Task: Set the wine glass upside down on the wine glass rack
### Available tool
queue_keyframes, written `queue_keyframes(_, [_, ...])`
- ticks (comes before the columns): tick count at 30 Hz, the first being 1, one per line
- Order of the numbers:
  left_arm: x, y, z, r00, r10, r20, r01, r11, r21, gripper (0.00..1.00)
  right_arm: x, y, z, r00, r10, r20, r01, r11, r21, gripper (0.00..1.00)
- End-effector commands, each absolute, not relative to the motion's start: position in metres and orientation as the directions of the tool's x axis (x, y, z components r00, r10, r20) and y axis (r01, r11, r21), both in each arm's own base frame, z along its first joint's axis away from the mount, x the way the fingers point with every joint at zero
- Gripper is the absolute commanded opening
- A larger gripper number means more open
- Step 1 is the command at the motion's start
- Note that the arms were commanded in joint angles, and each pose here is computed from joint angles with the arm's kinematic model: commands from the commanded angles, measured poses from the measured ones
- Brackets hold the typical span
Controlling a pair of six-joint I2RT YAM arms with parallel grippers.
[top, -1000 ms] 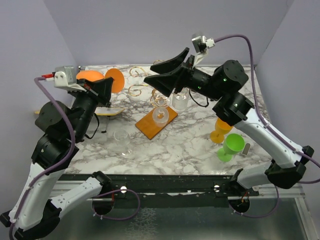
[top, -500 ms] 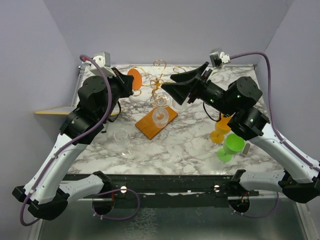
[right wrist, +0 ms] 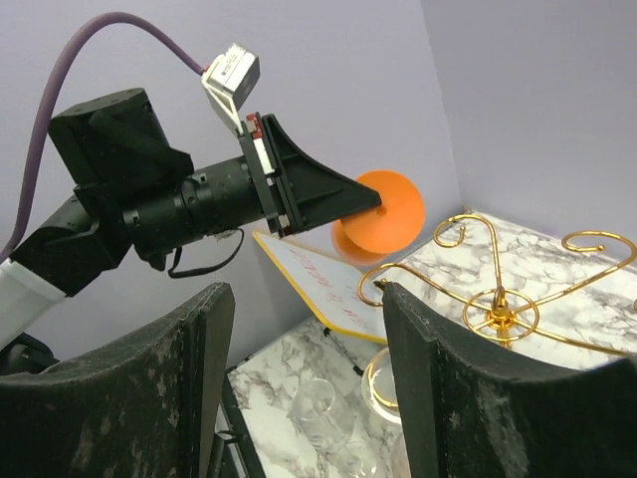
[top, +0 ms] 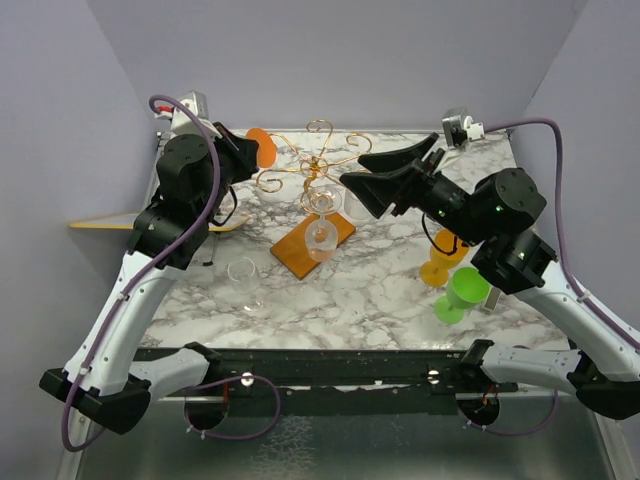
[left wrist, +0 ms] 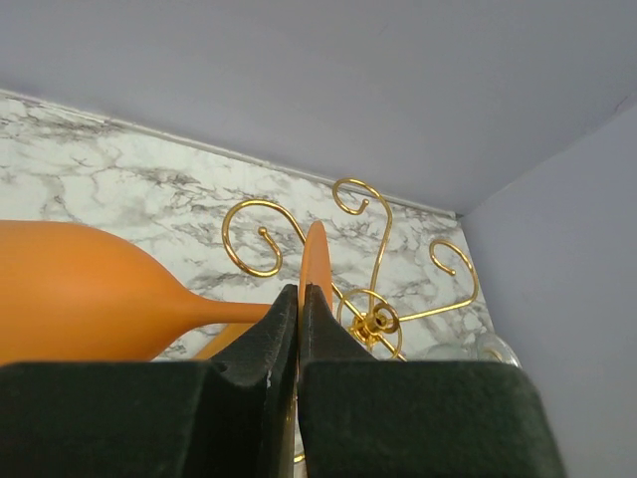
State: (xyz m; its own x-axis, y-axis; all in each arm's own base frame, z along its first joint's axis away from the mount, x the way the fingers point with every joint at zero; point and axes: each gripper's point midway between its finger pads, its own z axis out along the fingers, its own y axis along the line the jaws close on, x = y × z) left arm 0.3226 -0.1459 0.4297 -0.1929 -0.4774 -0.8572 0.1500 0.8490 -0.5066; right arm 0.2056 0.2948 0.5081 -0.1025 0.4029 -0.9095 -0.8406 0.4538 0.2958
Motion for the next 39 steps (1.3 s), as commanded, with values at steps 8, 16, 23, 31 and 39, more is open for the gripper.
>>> queue_keyframes(8, [0.342, -0.166, 0.430, -0.273, -0.564, -0.779, 0.254, 0.739, -0.624, 0.00, 0.243, 0.293, 0.468, -0.132, 0.299, -0.945, -0.721, 0.626, 0.298, 0.62])
queue_keyframes(16, [0.349, -0.167, 0.425, -0.325, -0.613, -0.720, 0.280, 0.665, -0.692, 0.00, 0.263, 0.301, 0.445, -0.160, 0.240, -0.957, -0.669, 0.686, 0.284, 0.59])
queue_keyframes(23, [0.351, -0.168, 0.417, -0.393, -0.641, -0.659, 0.301, 0.588, -0.751, 0.00, 0.291, 0.298, 0.424, -0.177, 0.158, -0.972, -0.564, 0.792, 0.231, 0.55])
queue_keyframes(31, [0.348, -0.168, 0.417, -0.423, -0.674, -0.605, 0.324, 0.511, -0.796, 0.00, 0.304, 0.305, 0.410, -0.199, 0.111, -0.974, -0.538, 0.818, 0.203, 0.53])
queue_keyframes(39, [0.347, -0.179, 0.431, -0.466, -0.696, -0.547, 0.410, 0.377, -0.830, 0.00, 0.305, 0.307, 0.408, -0.201, 0.096, -0.975, -0.541, 0.819, 0.192, 0.49])
